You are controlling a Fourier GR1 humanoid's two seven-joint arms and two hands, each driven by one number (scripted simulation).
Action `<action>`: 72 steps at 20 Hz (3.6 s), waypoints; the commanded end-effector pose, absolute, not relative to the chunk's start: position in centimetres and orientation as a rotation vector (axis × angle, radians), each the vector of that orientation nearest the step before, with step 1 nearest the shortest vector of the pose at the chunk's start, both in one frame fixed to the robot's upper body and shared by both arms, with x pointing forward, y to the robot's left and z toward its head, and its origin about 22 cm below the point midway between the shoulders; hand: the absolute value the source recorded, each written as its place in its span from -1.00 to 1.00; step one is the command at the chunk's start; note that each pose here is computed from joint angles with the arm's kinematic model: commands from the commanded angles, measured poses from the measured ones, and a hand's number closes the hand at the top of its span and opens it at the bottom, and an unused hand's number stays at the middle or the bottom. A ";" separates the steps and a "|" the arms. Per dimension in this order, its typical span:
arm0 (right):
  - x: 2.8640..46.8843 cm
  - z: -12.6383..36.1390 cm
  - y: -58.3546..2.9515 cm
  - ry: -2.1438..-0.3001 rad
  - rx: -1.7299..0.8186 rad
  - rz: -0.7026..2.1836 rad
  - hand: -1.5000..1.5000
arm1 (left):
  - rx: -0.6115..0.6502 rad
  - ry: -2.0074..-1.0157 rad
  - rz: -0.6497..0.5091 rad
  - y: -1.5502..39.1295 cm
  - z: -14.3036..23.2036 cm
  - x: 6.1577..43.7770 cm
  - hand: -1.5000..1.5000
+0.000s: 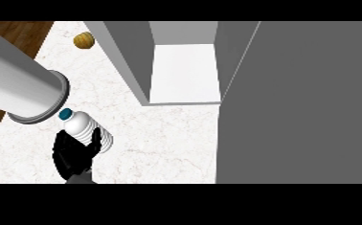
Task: Pick up the bottled water, place it into the cabinet and close the cabinet
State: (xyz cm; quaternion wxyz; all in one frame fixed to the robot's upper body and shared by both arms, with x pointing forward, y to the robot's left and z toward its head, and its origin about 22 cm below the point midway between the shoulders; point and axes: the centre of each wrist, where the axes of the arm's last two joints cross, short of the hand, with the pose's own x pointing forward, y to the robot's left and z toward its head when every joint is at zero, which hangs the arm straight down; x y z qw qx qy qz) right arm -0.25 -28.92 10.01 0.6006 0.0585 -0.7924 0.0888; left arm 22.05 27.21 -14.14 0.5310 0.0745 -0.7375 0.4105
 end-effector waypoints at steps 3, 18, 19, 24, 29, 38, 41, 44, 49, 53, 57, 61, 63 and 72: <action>0.0 11.9 -28.3 -1.907 0.187 0.230 -1.00 | -0.198 -1.811 0.474 24.7 -12.2 25.1 1.00; 0.3 13.0 -27.6 -1.909 0.145 0.180 -1.00 | -0.420 -1.901 0.240 16.5 -3.8 26.5 1.00; 0.2 12.4 -28.5 -1.904 0.129 0.197 -1.00 | -0.421 -1.889 0.231 15.7 -2.3 26.3 1.00; 1.1 12.7 -28.0 -1.916 0.146 0.205 -1.00 | -0.479 -1.903 0.160 11.5 1.6 26.2 1.00; 1.1 12.6 -27.8 -1.917 0.159 0.185 -1.00 | -0.462 -1.871 0.133 7.5 5.0 24.2 1.00; 1.8 12.1 -29.1 -1.921 0.150 0.240 -1.00 | -0.337 -1.922 0.156 2.3 11.4 26.4 1.00; 2.7 12.0 -28.3 -1.932 0.143 0.213 -1.00 | -0.276 -1.920 0.169 2.9 12.3 29.9 1.00; 2.0 13.0 -29.3 -1.922 0.130 0.219 -1.00 | -0.216 -1.930 0.135 2.3 11.1 29.9 1.00; 2.1 12.2 -29.9 -1.929 0.132 0.209 -1.00 | -0.173 -1.915 0.121 2.1 11.0 32.3 1.00; 2.1 12.5 -29.7 -1.924 0.133 0.216 -1.00 | -0.117 -1.905 0.089 3.5 9.2 34.3 1.00; 1.7 12.3 -30.5 -1.934 0.150 0.209 -1.00 | -0.059 -1.895 0.073 3.8 7.8 35.6 1.00; 1.7 11.7 -31.0 -1.919 0.149 0.193 -1.00 | 0.014 -1.844 0.058 4.0 7.0 36.5 1.00; 1.8 12.6 -29.5 -1.906 0.167 0.224 -1.00 | 0.007 -1.851 0.094 3.7 7.8 37.2 1.00; 2.6 12.0 -31.1 -1.925 0.192 0.228 -1.00 | 0.081 -1.852 0.151 5.4 6.4 39.9 1.00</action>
